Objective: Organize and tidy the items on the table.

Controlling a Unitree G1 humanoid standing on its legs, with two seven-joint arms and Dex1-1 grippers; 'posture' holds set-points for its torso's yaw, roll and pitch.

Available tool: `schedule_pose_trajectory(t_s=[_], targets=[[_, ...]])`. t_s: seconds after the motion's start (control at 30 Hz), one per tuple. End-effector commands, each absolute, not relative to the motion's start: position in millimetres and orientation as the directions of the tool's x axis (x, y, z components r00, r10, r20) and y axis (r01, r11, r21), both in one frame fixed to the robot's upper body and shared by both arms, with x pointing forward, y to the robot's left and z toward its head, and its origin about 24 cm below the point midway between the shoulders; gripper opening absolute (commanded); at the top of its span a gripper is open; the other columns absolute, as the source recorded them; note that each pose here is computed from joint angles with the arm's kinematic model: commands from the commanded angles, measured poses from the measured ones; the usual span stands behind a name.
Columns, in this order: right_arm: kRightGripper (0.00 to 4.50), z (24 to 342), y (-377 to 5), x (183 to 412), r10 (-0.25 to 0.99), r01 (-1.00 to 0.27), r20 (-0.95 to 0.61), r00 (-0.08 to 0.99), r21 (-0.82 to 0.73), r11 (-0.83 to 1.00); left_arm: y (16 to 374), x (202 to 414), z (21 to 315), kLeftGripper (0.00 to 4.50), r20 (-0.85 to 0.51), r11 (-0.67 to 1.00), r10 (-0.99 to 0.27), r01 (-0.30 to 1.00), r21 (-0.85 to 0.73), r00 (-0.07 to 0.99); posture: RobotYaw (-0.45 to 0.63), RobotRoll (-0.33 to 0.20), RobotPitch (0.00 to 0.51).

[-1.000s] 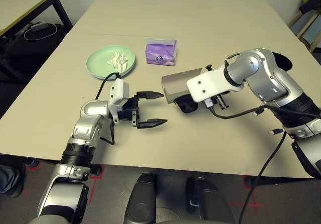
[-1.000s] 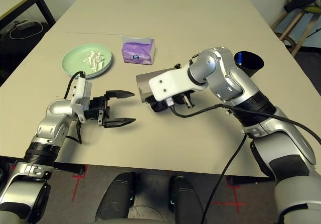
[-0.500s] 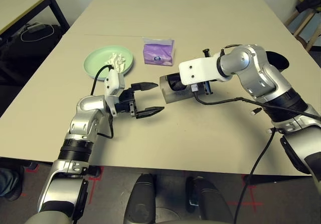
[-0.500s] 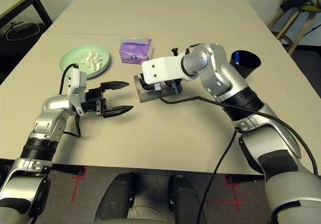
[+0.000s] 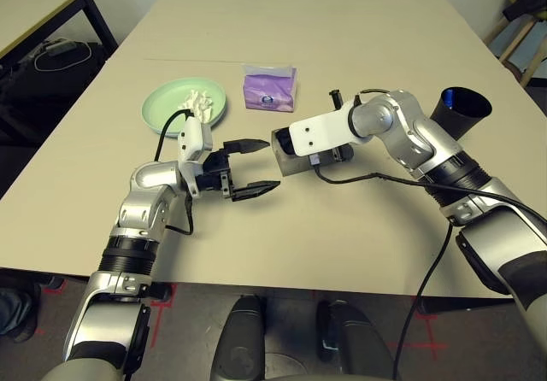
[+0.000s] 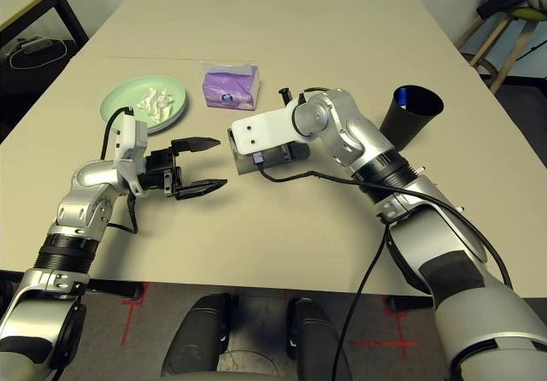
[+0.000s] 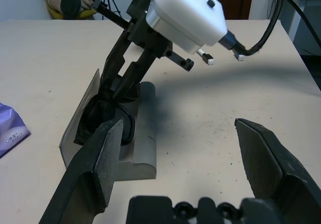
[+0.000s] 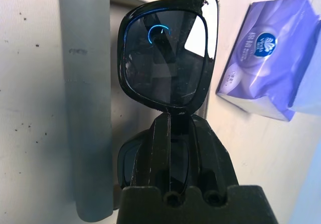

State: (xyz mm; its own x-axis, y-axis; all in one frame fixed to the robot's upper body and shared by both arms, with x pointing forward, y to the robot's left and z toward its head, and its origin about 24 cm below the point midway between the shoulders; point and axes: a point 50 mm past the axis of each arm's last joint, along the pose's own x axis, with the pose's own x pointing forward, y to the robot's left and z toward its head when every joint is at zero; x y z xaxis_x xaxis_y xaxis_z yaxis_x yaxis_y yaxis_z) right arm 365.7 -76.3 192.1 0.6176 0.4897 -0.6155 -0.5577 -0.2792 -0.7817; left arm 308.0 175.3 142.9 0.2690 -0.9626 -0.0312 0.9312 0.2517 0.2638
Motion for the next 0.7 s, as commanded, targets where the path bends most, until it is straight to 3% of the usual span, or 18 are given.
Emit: schedule_pose_trajectory(t_s=[0.03,0.7], targets=[[0.34,189,-76,366,0.481,-0.556,-0.620,0.620,-0.780,-0.287,174,305,141,4.50,-0.039,0.245,-0.964,0.933,0.265,0.264,0.25,0.000,0.118],[0.34,165,-77,366,0.418,-0.636,-0.686,0.595,-0.720,-0.278,174,304,140,4.50,-0.038,0.258,-0.960,0.929,0.265,0.277,0.25,0.000,0.115]])
